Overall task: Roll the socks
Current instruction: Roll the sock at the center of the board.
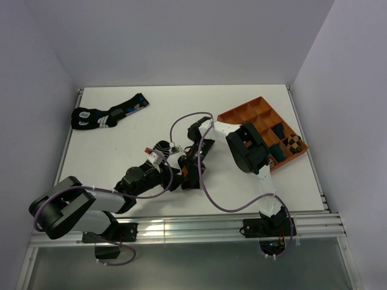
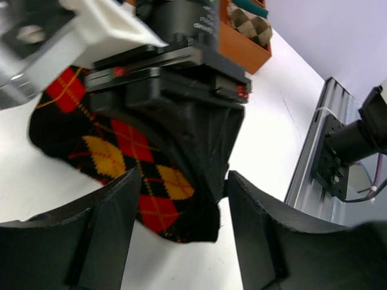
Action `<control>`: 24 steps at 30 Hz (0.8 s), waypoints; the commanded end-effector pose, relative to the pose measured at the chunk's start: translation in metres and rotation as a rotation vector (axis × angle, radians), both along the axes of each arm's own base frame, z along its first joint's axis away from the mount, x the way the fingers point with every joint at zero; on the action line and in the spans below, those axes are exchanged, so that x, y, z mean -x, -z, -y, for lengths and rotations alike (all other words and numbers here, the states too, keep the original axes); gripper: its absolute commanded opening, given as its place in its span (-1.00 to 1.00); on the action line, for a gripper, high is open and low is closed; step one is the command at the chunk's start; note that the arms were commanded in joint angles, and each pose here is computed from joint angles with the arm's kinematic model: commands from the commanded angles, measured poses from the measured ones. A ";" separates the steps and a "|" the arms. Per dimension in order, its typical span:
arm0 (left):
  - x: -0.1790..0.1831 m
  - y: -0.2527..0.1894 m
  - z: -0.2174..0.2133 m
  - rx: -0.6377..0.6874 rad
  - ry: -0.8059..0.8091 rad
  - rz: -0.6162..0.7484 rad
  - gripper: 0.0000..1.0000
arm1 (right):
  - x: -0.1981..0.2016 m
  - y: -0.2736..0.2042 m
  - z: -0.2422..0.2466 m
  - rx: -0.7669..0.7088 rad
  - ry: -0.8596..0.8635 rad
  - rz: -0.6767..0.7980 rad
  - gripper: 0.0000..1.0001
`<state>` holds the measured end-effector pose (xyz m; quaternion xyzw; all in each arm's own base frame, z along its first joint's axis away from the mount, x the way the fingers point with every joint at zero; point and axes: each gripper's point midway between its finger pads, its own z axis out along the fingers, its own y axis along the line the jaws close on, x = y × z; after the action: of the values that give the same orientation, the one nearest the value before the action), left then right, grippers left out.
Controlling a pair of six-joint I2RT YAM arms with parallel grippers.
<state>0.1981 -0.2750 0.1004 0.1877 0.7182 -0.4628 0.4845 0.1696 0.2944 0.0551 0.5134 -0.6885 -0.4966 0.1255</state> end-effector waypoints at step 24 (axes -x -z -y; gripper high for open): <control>0.025 0.012 0.022 0.008 0.198 0.011 0.34 | 0.001 -0.018 -0.001 -0.015 -0.003 -0.045 -0.74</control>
<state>0.1752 -0.2928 0.0820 0.2436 0.7084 -0.5041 0.4299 0.1723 0.2977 0.0569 0.5166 -0.6837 -0.5014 0.1197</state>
